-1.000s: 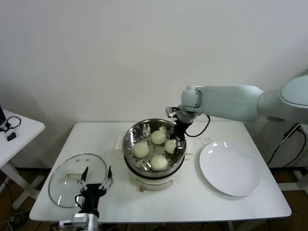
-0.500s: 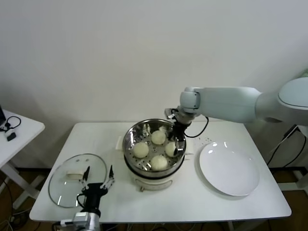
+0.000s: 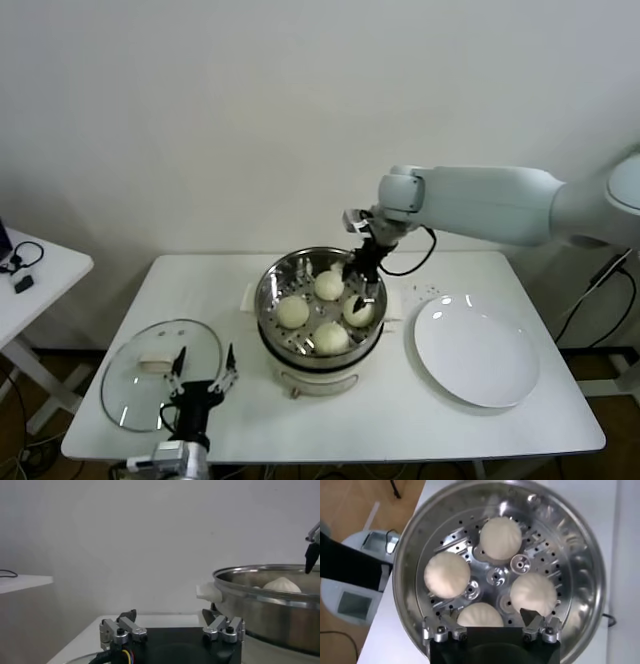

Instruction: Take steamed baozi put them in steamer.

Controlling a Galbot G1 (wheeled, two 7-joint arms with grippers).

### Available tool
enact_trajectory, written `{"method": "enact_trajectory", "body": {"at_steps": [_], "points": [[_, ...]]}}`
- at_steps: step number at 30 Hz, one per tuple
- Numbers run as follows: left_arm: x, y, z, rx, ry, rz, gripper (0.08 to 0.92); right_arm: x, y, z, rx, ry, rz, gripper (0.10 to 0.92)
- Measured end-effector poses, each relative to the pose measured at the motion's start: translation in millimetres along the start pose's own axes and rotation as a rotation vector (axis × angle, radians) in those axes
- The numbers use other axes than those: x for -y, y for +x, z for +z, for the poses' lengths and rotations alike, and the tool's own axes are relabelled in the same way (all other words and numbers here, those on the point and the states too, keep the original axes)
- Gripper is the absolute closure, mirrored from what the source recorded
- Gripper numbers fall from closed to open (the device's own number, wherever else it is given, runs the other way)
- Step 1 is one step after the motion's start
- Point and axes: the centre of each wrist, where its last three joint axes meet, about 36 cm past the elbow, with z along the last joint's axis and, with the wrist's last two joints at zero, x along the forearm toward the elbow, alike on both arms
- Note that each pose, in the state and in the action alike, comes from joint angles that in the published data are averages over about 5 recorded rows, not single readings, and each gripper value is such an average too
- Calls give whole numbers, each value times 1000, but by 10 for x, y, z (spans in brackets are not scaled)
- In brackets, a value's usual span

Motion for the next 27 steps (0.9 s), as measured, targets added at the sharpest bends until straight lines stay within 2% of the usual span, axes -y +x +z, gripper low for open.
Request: {"method": "enact_trajectory", "body": {"at_steps": [8,16,27], "points": [[-36,-14,25,-2,-6,-9,177,-117,198,214,87,-34,100,200],[-30,0,61,5,-9,-5,177,-376,296,579,187,-75,256,200],[-24,55,34,18,1,15,177,-1088,3,1173,391,-178,526,200]]}}
